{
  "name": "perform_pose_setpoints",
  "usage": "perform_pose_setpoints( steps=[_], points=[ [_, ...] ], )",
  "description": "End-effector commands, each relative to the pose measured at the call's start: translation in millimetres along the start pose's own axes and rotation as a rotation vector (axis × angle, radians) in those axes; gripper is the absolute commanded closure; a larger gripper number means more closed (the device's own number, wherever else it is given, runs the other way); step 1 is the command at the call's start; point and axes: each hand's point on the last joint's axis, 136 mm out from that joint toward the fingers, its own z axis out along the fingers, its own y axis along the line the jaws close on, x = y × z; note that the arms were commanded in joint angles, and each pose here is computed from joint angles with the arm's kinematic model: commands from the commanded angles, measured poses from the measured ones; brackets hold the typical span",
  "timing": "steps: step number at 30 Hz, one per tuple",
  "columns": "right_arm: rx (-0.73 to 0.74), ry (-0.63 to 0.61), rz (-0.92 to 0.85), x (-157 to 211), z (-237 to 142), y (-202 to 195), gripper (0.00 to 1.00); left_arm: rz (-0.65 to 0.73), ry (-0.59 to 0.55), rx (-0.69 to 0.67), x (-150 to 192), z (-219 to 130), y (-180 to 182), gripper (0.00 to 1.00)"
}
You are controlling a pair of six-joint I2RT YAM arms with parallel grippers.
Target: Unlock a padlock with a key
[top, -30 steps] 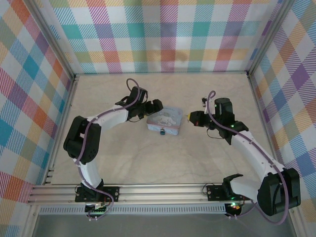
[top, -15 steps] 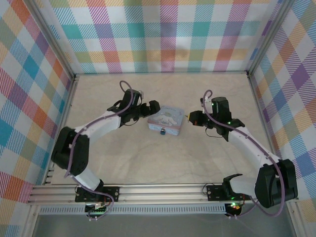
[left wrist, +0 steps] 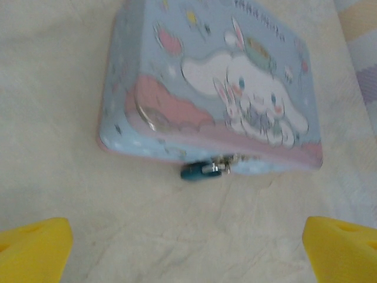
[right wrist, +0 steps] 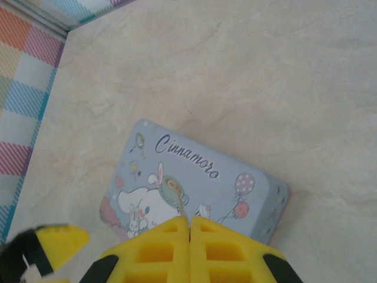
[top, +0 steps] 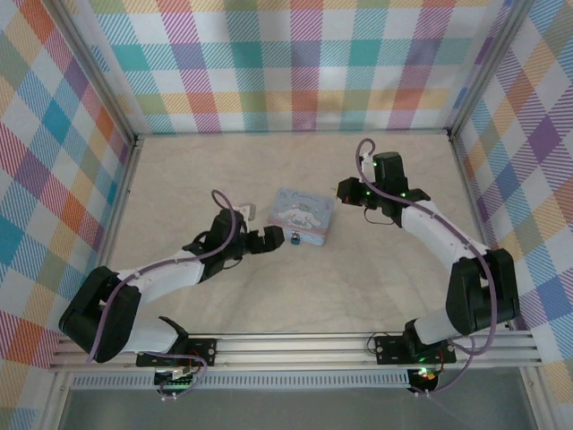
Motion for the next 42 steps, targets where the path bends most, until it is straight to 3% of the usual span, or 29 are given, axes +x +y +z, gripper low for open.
perform_pose_setpoints(
  steps=[1, 6, 21, 42],
  points=[
    [0.036, -0.022, -0.028, -16.3, 9.6, -7.3, 1.0, 0.104, -0.115, 0.091, -13.7, 4.2, -24.6, 0.0],
    [0.072, 0.01, -0.013, -24.6, 31.2, -16.8, 1.0, 0.183, -0.1, 0.104, 3.7, 24.2, -28.4, 0.0],
    [0.318, 0.084, -0.05, -17.2, 74.6, -75.7, 1.0, 0.229, -0.078, 0.171, 19.9, 66.6, -47.4, 0.0],
    [0.295, 0.134, -0.075, 13.6, 105.1, -67.4, 1.0, 0.235, -0.029, 0.27, 34.4, 91.2, -64.1, 0.08]
  ],
)
